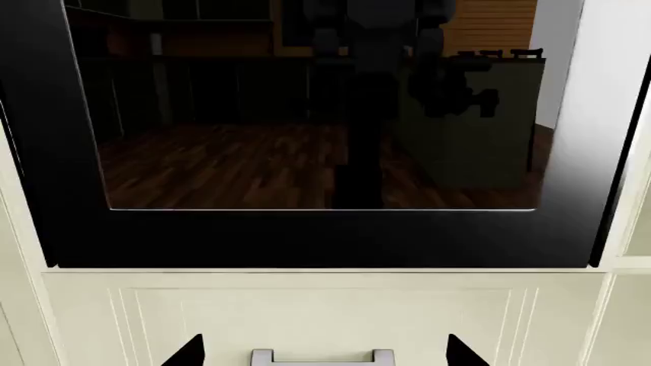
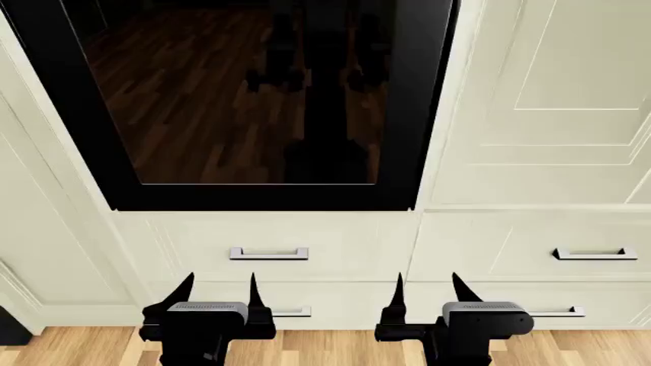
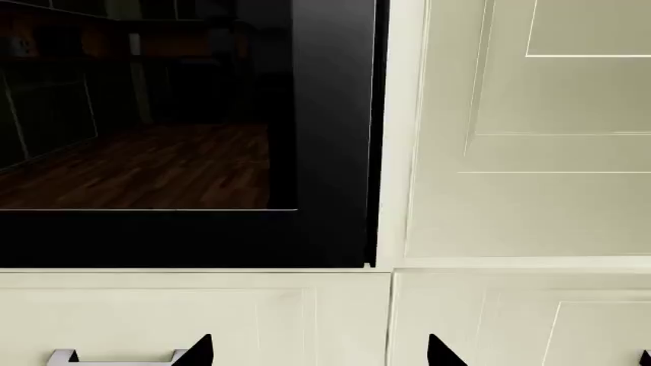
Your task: Open the microwave door
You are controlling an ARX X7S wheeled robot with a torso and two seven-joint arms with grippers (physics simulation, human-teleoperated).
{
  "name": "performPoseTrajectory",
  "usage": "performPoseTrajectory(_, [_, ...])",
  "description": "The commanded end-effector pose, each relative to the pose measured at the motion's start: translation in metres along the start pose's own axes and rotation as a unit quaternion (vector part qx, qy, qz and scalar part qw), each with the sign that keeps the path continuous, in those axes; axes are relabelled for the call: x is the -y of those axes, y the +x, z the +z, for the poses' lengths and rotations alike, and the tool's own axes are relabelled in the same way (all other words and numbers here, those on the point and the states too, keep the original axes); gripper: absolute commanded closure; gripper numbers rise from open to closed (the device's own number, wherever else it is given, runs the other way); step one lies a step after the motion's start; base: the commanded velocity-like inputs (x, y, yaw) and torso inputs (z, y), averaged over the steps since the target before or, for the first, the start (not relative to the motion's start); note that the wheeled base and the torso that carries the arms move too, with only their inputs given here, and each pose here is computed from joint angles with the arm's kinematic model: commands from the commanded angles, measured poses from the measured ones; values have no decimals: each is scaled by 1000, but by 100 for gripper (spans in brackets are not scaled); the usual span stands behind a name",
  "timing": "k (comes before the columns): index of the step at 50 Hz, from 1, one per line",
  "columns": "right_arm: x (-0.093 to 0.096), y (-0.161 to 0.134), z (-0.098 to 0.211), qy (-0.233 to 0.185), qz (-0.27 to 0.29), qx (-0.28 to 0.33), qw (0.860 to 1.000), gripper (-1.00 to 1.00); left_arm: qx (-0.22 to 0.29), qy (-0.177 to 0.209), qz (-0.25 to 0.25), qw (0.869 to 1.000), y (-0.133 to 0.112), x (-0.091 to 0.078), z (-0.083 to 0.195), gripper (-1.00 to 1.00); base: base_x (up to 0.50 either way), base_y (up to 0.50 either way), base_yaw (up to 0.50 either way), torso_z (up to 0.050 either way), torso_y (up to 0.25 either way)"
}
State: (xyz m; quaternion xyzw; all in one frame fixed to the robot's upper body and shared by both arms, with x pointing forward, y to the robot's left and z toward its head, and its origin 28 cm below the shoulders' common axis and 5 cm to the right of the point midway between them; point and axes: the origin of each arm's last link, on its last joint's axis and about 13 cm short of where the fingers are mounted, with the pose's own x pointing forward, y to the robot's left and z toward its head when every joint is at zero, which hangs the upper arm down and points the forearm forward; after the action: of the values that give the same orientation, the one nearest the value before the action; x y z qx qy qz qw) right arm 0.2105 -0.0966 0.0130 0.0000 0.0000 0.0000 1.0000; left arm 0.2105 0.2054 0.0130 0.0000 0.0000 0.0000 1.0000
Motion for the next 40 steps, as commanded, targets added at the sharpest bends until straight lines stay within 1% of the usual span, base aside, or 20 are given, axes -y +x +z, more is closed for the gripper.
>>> performPoseTrajectory(1, [0, 0, 0, 2, 0, 0, 1000, -100, 1, -1, -1, 1000, 0, 0, 0, -100, 0, 0, 0, 0, 0])
performPoseTrajectory(8, [1, 0, 0, 10, 2, 2, 1000, -100, 14, 2, -6, 1000, -1, 0, 2, -100, 0, 0, 0, 0, 0])
performPoseTrajectory(14, [2, -1, 2, 10, -2, 6, 1000, -100, 24, -2, -6, 1000, -2, 0, 5, -100, 0, 0, 0, 47, 0])
performPoseTrajectory(18, [2, 0, 11, 8, -10, 22, 1000, -100, 55, -5, 2, 998, 1, -3, 20, -100, 0, 0, 0, 50, 0])
performPoseTrajectory(25, [8, 5, 45, 3, -32, 78, 996, -100, 136, 16, 5, 991, 8, -9, 71, -100, 0, 0, 0, 50, 0])
performPoseTrajectory(28, [13, 6, 69, -1, -42, 113, 993, -100, 180, 32, 8, 983, 9, -14, 99, -100, 0, 0, 0, 50, 0])
performPoseTrajectory(32, [18, 5, 106, -14, -51, 166, 985, -100, 243, 47, 12, 969, 7, -19, 139, -100, 0, 0, 0, 50, 0])
performPoseTrajectory(34, [20, 3, 121, -19, -53, 188, 981, -100, 268, 52, 13, 962, 5, -20, 155, -100, 0, 0, 0, 50, 0])
performPoseTrajectory(36, [21, -2, 140, -27, -54, 217, 974, -100, 299, 60, 13, 952, 2, -21, 173, -100, 0, 0, 0, 50, 0])
performPoseTrajectory(40, [24, -11, 173, -34, -59, 273, 960, -100, 347, 73, 13, 935, -4, -23, 202, -100, 0, 0, 0, 50, 0])
